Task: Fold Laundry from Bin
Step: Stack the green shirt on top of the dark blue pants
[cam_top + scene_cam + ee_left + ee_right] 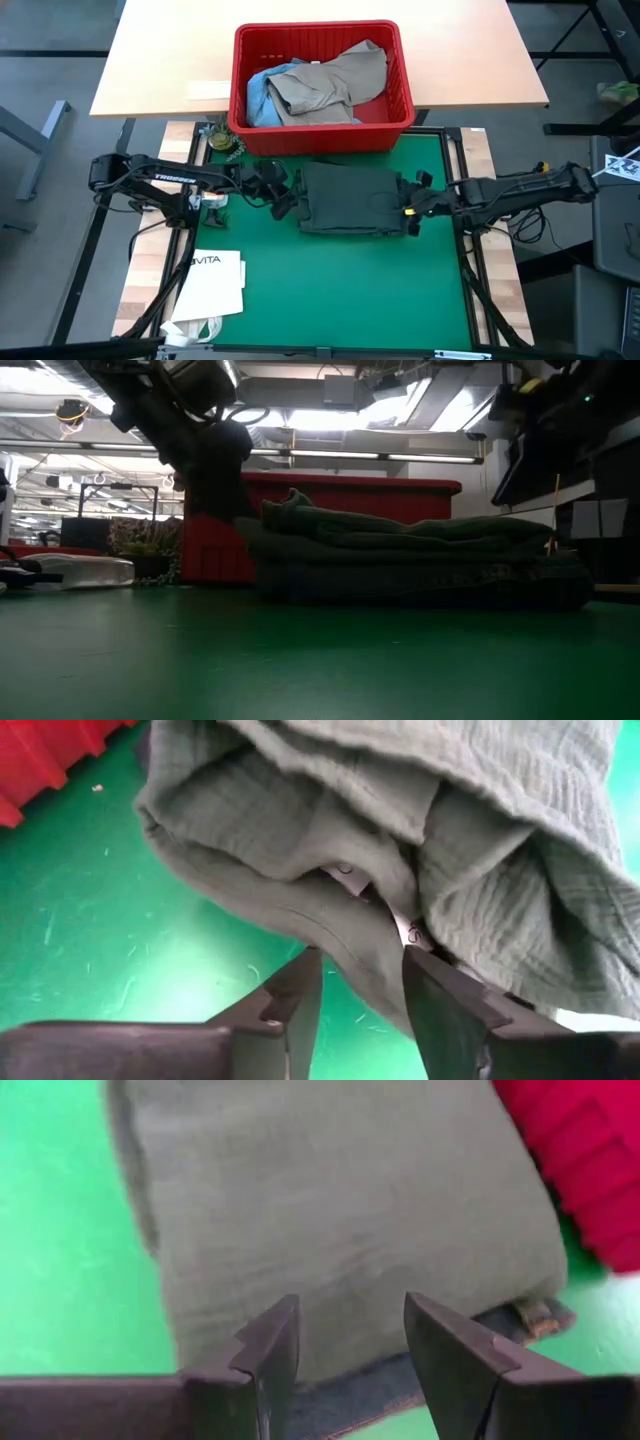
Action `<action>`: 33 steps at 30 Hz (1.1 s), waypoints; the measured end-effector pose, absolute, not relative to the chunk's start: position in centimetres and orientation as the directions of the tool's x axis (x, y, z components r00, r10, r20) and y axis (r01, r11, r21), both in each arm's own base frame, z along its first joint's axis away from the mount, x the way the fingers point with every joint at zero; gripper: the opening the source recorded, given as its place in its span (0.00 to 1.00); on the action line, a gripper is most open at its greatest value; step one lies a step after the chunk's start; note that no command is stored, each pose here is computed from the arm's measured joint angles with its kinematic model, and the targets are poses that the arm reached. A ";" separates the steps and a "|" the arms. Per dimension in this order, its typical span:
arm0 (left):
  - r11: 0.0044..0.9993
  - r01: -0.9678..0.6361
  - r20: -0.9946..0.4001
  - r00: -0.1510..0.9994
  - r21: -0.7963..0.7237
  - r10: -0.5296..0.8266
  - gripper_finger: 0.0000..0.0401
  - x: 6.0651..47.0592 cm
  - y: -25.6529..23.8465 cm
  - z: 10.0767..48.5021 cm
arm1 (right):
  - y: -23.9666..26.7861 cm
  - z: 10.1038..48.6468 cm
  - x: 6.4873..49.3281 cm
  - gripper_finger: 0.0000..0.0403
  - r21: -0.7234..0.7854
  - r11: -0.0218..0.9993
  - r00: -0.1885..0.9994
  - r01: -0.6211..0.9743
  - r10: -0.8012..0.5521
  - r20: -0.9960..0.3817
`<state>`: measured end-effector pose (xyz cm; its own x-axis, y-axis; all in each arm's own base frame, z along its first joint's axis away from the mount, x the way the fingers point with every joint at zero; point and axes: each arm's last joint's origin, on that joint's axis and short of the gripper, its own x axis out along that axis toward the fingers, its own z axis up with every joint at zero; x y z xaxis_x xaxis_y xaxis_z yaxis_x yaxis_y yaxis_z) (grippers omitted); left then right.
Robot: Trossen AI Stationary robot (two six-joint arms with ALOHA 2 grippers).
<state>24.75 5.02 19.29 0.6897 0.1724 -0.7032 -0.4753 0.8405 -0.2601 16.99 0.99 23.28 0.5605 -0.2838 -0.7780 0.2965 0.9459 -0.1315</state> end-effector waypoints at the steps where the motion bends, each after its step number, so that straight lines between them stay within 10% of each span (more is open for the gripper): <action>1: 0.841 -0.476 -0.706 0.687 -0.259 0.171 0.35 24.7 5.0 19.3 | 0.9 23.1 17.0 0.45 -0.136 0.939 0.542 0.315 -0.296 -0.786; 27: 0.842 -0.473 -0.708 0.686 -0.260 0.167 0.39 24.7 4.9 19.2 | -4.1 20.4 19.4 0.45 0.033 0.925 0.440 0.378 -0.149 -0.886; 33: 0.842 -0.473 -0.706 0.688 -0.261 0.167 0.39 24.7 4.9 19.3 | -4.2 20.3 19.5 0.28 -0.005 0.923 0.431 0.384 -0.184 -0.883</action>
